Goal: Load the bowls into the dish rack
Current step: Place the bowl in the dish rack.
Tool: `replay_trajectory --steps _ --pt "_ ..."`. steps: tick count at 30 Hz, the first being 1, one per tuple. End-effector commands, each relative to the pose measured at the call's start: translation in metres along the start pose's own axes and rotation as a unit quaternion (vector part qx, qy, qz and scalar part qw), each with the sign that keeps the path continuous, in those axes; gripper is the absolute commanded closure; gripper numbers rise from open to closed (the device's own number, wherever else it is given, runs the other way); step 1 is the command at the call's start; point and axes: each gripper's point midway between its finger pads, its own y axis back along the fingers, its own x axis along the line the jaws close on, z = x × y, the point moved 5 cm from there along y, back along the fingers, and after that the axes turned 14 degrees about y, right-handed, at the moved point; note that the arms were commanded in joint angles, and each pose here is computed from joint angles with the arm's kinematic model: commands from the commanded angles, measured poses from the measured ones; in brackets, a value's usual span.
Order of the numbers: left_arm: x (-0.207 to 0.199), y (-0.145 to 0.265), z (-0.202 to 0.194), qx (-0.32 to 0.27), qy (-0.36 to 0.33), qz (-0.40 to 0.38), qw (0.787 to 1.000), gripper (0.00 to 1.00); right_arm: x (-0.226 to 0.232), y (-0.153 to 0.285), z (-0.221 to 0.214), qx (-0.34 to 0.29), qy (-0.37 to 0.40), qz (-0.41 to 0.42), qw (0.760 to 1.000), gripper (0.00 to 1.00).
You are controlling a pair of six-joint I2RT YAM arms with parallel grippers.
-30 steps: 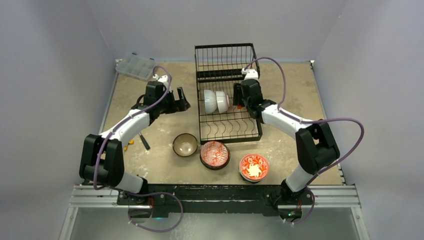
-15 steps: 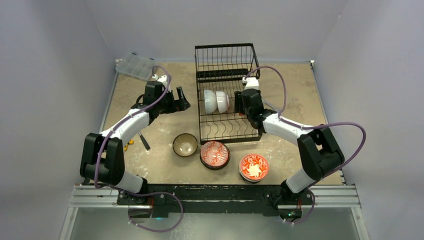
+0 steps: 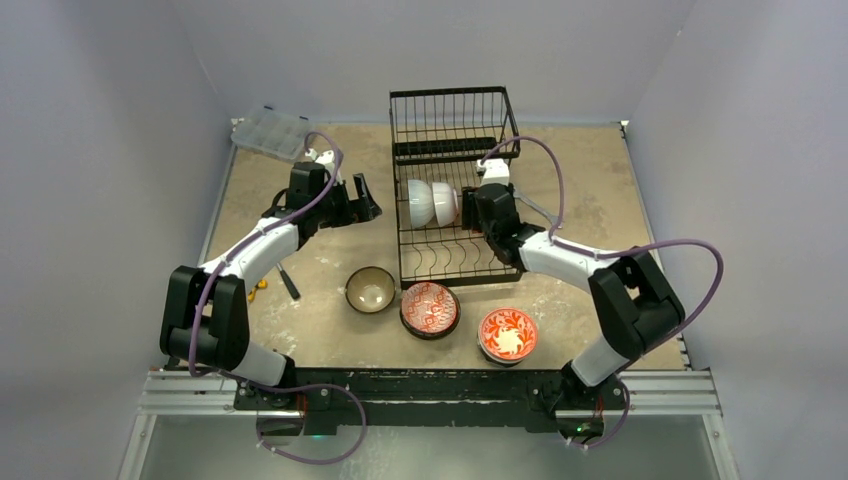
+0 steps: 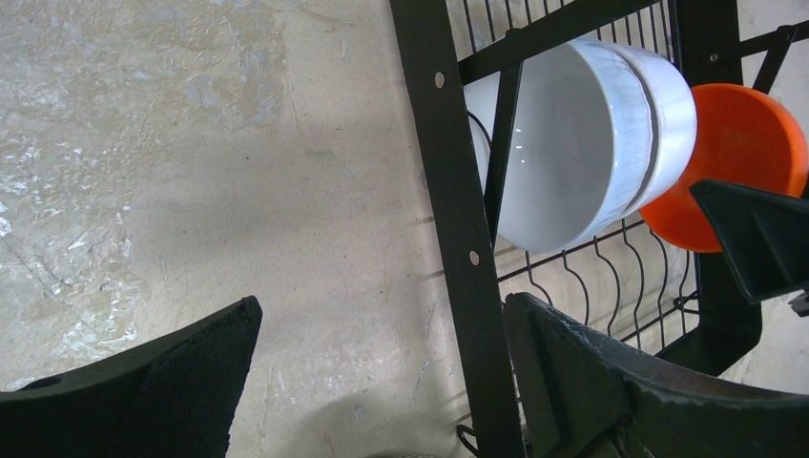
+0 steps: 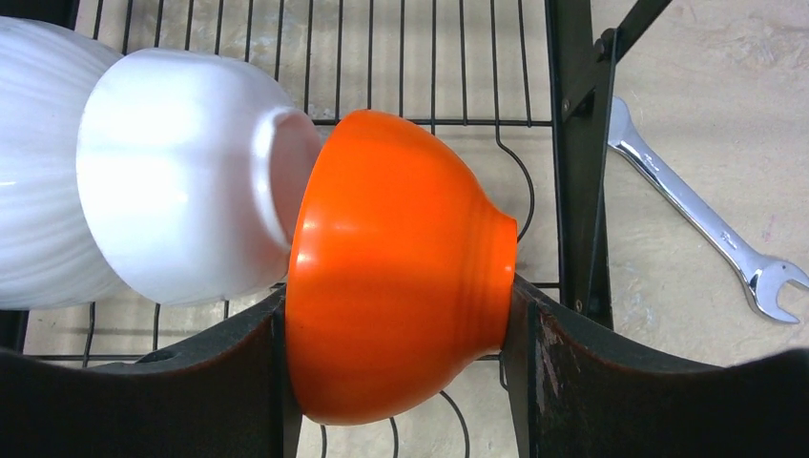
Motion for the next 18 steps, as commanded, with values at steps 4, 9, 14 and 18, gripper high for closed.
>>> replay_trajectory --steps 4,9,14,18 --pt "-0.012 0.002 0.015 -0.024 -0.002 -0.028 0.999 0.04 -0.003 -0.012 0.031 -0.038 -0.007 -0.037 0.999 1.00" --pt "-0.012 0.002 0.016 -0.024 -0.001 -0.028 0.999 0.04 -0.005 -0.018 0.024 -0.028 0.000 -0.054 0.998 1.00" --pt "-0.011 0.002 0.015 -0.023 -0.001 -0.028 0.999 0.04 -0.009 -0.024 0.019 -0.015 0.005 -0.078 0.997 1.00" --pt "-0.012 0.002 0.016 -0.024 -0.001 -0.029 0.999 0.04 -0.009 -0.028 0.021 -0.013 0.009 -0.085 0.996 1.00"
